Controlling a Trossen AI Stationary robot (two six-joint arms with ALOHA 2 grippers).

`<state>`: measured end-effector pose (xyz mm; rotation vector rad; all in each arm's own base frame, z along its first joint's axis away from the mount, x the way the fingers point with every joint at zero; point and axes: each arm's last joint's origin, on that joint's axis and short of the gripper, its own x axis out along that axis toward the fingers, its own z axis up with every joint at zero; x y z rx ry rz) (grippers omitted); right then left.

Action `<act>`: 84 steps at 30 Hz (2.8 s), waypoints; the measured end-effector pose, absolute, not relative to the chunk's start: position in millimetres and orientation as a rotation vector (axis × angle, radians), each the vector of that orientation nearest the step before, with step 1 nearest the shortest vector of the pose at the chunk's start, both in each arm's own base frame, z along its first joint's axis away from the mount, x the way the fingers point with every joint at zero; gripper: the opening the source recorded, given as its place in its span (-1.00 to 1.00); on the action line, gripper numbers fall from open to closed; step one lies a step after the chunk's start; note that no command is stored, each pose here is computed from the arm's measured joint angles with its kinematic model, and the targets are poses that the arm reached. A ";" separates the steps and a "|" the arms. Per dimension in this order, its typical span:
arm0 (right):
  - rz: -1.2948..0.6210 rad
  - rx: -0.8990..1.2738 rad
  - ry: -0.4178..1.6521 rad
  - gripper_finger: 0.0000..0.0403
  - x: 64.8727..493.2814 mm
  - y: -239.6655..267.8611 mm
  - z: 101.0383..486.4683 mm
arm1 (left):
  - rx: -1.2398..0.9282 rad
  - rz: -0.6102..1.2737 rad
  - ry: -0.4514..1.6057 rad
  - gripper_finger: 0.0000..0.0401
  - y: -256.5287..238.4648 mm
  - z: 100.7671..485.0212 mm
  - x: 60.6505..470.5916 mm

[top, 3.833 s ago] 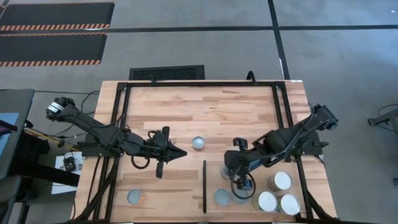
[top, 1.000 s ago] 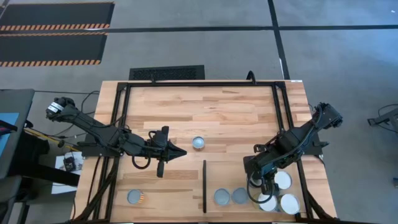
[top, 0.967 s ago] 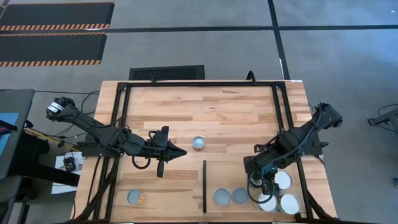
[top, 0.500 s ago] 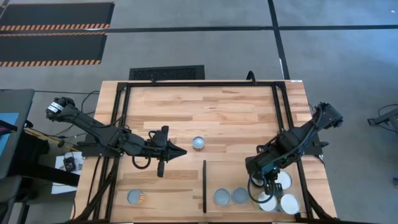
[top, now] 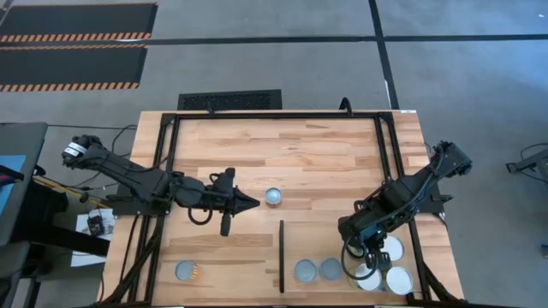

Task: Pick and place cans onto a shelf
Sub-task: Put the canned peas on the shelf, then put the canned pineapple rings on the shelf

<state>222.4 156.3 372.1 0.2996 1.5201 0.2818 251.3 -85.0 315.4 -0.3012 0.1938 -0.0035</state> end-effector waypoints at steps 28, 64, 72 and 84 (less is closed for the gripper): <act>0.291 0.054 0.923 -0.97 267.3 61.6 417.8 | -0.233 0.149 0.431 -0.84 -26.2 198.1 241.9; 0.375 -0.336 0.962 -0.13 393.2 -6.8 170.1 | -0.383 0.291 0.403 -1.00 -43.9 194.5 236.6; 0.410 -0.360 1.021 -0.31 397.2 -6.9 149.7 | -0.402 0.274 0.437 -1.00 -45.2 192.2 235.2; 0.328 -0.240 1.143 -0.92 381.7 -31.9 163.9 | -0.437 0.299 0.424 -1.00 -44.8 192.4 235.3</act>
